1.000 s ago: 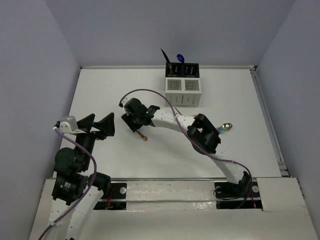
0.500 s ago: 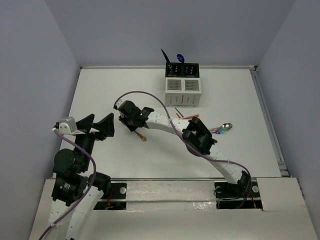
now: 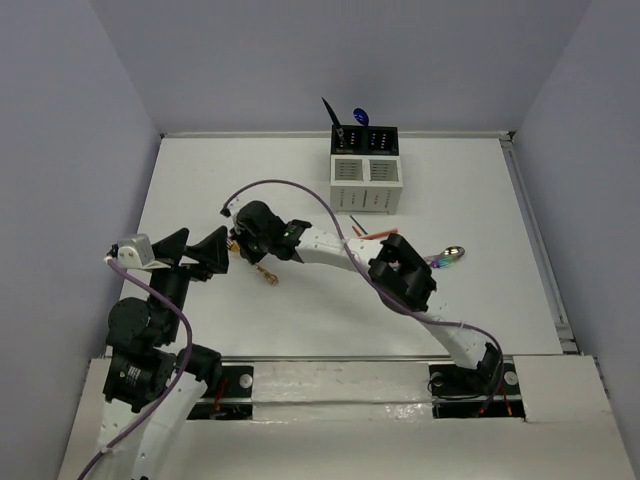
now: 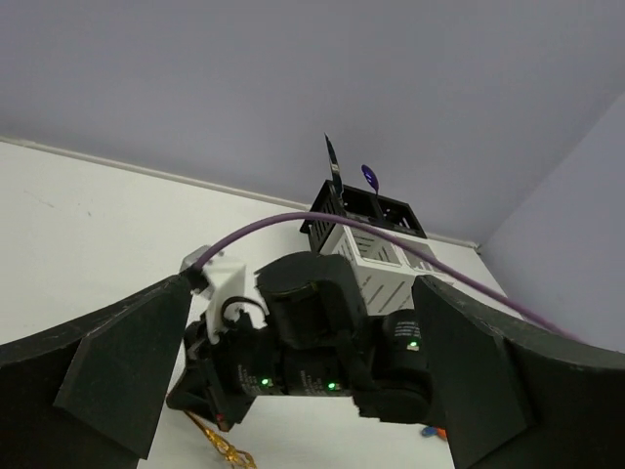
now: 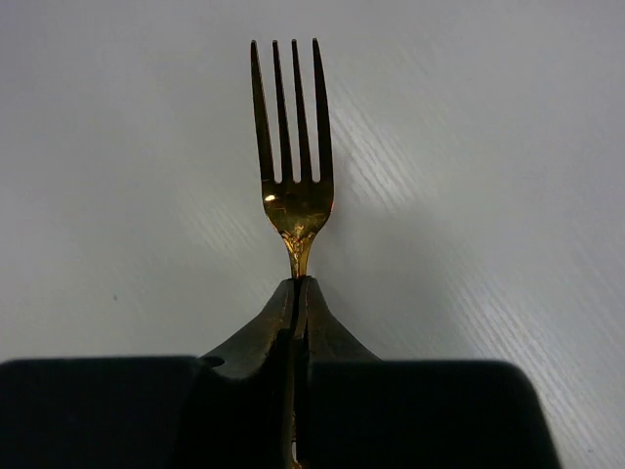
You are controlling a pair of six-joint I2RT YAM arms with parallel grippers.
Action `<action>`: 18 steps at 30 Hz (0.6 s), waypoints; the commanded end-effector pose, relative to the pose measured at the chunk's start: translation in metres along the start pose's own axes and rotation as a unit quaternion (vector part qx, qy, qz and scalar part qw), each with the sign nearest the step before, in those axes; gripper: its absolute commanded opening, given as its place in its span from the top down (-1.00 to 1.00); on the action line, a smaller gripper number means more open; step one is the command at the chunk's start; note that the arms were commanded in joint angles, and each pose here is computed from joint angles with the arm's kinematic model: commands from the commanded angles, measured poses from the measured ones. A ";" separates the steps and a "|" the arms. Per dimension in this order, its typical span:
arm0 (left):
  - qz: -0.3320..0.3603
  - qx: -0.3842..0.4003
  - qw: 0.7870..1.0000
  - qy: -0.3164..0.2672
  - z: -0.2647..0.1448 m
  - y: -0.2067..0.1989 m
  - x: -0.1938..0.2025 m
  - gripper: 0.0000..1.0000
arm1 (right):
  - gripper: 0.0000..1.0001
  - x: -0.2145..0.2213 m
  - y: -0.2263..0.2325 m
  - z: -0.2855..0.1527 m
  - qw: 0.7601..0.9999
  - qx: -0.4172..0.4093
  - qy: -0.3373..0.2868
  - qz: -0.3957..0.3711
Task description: Sort the eating utensils into containers
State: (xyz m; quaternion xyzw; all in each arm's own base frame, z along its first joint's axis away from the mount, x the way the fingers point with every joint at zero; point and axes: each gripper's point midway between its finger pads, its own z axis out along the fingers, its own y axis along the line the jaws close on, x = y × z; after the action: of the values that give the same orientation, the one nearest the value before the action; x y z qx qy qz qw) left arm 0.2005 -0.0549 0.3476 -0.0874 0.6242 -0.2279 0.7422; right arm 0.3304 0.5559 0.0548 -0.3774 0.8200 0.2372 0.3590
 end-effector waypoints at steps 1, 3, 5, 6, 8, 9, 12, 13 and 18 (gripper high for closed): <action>-0.002 0.006 1.000 -0.013 0.002 -0.003 -0.005 -0.98 | 1.00 -0.165 -0.018 -0.103 0.966 -0.019 -0.257 0.022; -0.002 0.006 1.000 -0.014 0.002 -0.003 -0.005 -0.98 | 1.00 -0.190 -0.058 -0.144 0.949 0.028 -0.314 0.028; -0.003 0.006 1.000 -0.013 0.002 -0.003 -0.005 -0.98 | 1.00 -0.206 -0.102 -0.187 0.928 0.075 -0.364 0.032; -0.003 0.006 1.000 -0.013 0.002 -0.003 -0.005 -0.98 | 1.00 -0.211 -0.118 -0.202 0.920 0.089 -0.381 0.036; -0.003 0.007 1.000 -0.014 0.002 -0.003 -0.005 -0.98 | 1.00 -0.221 -0.146 -0.236 0.903 0.107 -0.415 0.041; -0.003 0.007 1.000 -0.014 0.002 -0.003 -0.005 -0.98 | 1.00 -0.220 -0.178 -0.248 0.893 0.130 -0.429 0.051; -0.001 0.006 1.000 -0.012 0.004 -0.003 -0.004 -0.98 | 1.00 -0.224 -0.218 -0.269 0.878 0.148 -0.451 0.057; -0.001 0.006 1.000 -0.010 0.004 -0.003 -0.004 -0.98 | 1.00 -0.224 -0.229 -0.272 0.875 0.153 -0.455 0.058; 0.002 0.002 1.000 -0.004 0.007 -0.002 -0.001 -0.98 | 1.00 -0.218 -0.289 -0.282 0.862 0.183 -0.467 0.073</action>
State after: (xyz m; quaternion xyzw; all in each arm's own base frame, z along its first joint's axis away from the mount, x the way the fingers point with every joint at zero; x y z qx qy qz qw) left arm 0.2012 -0.0552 0.3469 -0.0874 0.6255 -0.2274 0.7412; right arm 0.5289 0.2922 0.3770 -0.0895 0.6243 0.2410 0.7377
